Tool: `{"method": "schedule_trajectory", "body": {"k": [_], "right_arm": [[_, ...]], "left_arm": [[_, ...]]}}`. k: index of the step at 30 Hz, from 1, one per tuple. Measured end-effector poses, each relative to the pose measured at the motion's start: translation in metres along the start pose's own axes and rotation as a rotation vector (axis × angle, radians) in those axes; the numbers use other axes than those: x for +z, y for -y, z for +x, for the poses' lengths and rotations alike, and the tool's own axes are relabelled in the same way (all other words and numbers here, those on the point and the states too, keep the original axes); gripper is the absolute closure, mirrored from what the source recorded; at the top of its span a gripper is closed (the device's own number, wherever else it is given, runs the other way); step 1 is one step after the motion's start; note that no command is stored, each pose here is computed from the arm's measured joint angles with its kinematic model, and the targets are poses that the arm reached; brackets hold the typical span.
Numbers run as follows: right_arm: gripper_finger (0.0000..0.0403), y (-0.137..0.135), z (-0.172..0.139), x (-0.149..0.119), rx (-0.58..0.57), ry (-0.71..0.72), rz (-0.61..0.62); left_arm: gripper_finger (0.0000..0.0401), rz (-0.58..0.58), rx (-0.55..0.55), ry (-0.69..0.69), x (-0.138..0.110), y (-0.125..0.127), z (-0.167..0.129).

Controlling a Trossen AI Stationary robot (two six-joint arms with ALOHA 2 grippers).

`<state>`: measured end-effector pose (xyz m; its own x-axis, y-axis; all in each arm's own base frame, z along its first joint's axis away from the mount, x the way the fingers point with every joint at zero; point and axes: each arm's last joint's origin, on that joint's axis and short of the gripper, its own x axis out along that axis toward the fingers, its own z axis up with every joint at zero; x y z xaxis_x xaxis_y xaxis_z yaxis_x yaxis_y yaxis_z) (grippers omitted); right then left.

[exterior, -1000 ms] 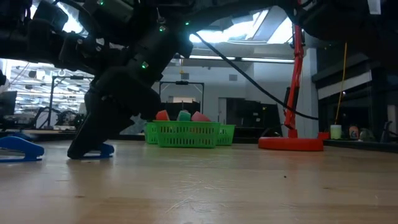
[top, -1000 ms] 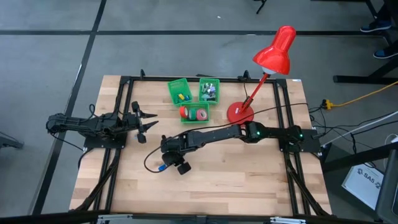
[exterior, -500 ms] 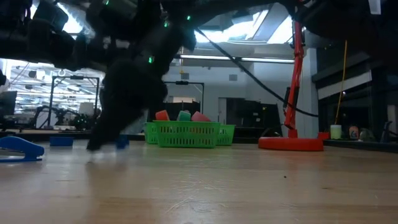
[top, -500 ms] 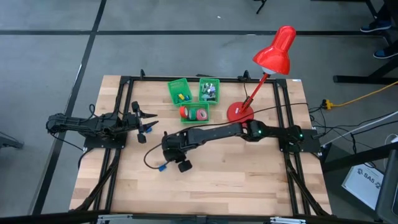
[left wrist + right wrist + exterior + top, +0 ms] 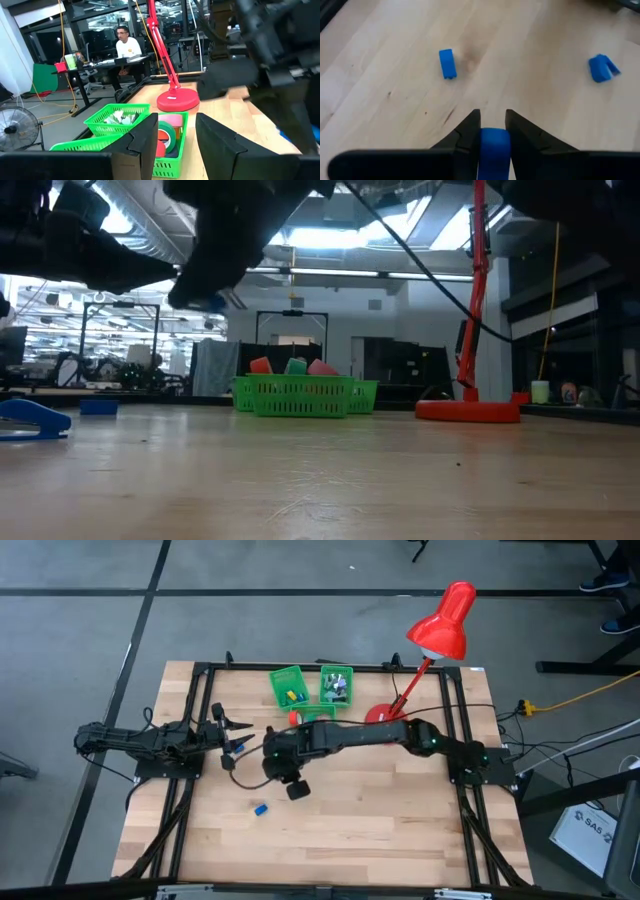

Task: Pick and place Stapler, Stapler remover, tape
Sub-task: Put the blue stapler into the left green bin

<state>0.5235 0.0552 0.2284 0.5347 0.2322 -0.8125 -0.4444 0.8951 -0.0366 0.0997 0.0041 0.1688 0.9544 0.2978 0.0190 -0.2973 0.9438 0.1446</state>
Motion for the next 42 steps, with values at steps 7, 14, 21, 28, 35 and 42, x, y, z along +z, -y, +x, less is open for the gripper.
{"method": "schedule_trajectory", "body": {"k": [7, 14, 21, 28, 35, 42], "right_arm": [[0.0321, 0.021, -0.046, 0.004, -0.046, 0.052, 0.029], [0.0321, 0.058, -0.072, -0.006, -0.111, 0.082, 0.09], [0.032, 0.098, -0.084, -0.025, -0.172, 0.089, 0.163], [0.032, 0.148, -0.102, -0.045, -0.282, 0.184, 0.305], [0.032, 0.187, -0.108, -0.072, -0.431, 0.191, 0.522], [0.032, 0.204, -0.093, -0.093, -0.457, 0.157, 0.682]], "left_arm": [[0.0274, 0.0, 0.0, -0.001, 0.0, 0.0, 0.0], [0.0274, 0.0, 0.0, 0.0, 0.0, 0.0, 0.0], [0.0274, -0.001, 0.0, 0.001, 0.0, 0.0, 0.0], [0.0274, -0.001, 0.0, 0.002, 0.0, 0.0, 0.0], [0.0274, -0.018, 0.0, 0.003, 0.0, 0.0, 0.0], [0.0274, -0.091, 0.001, 0.01, 0.001, 0.0, 0.0]]}}
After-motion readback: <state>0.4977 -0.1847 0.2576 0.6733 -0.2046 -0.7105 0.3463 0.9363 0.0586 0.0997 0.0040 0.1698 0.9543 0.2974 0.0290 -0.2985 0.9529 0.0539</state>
